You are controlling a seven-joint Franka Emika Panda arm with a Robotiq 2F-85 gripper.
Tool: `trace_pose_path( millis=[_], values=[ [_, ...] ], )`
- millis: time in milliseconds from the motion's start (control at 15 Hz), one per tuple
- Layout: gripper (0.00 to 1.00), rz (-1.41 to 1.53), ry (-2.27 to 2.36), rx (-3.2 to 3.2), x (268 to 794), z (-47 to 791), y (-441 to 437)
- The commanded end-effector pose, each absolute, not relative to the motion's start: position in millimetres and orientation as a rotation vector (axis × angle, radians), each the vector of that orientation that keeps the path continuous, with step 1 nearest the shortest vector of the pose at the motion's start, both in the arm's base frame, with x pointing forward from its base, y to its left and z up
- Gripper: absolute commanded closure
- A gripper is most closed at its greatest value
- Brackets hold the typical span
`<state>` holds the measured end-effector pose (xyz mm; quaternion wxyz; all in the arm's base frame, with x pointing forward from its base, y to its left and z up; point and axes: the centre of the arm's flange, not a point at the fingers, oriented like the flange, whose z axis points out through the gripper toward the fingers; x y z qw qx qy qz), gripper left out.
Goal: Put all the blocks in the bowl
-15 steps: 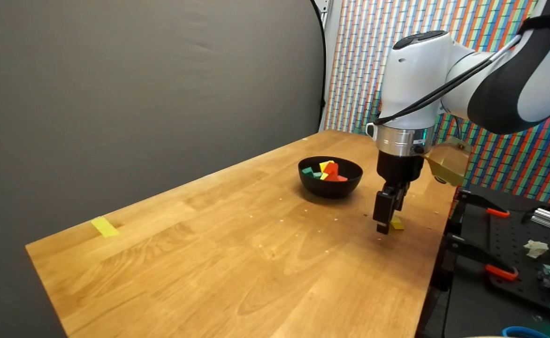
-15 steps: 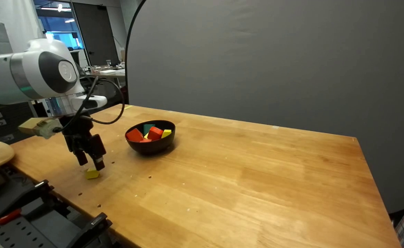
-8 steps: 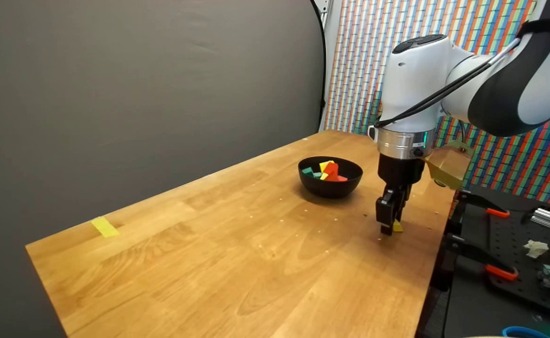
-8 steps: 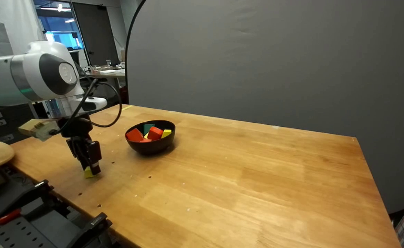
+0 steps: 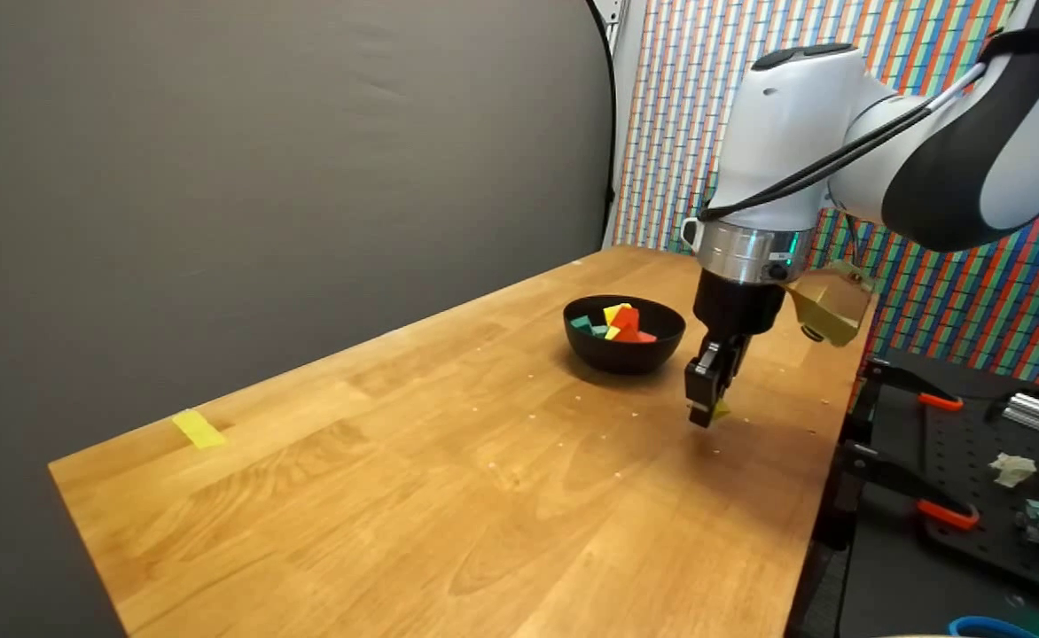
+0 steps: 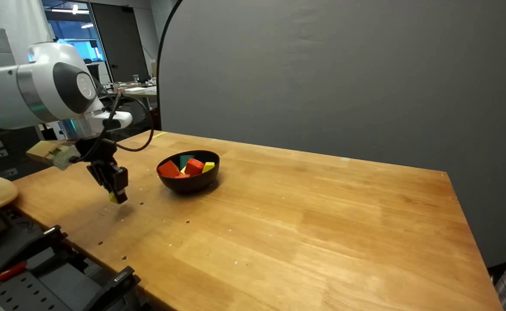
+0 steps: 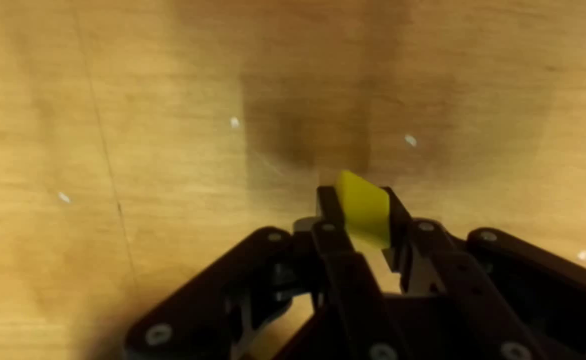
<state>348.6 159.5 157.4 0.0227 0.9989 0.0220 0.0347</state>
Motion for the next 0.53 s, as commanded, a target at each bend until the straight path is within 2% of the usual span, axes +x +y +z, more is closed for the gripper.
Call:
trace_pose_path(
  millis=[0,467],
  values=[
    [0.86,0.364,0.224,3.087,360.7,207.7,167.6],
    [0.86,0.648,0.391,2.789,437.6,284.4,120.3]
  ],
)
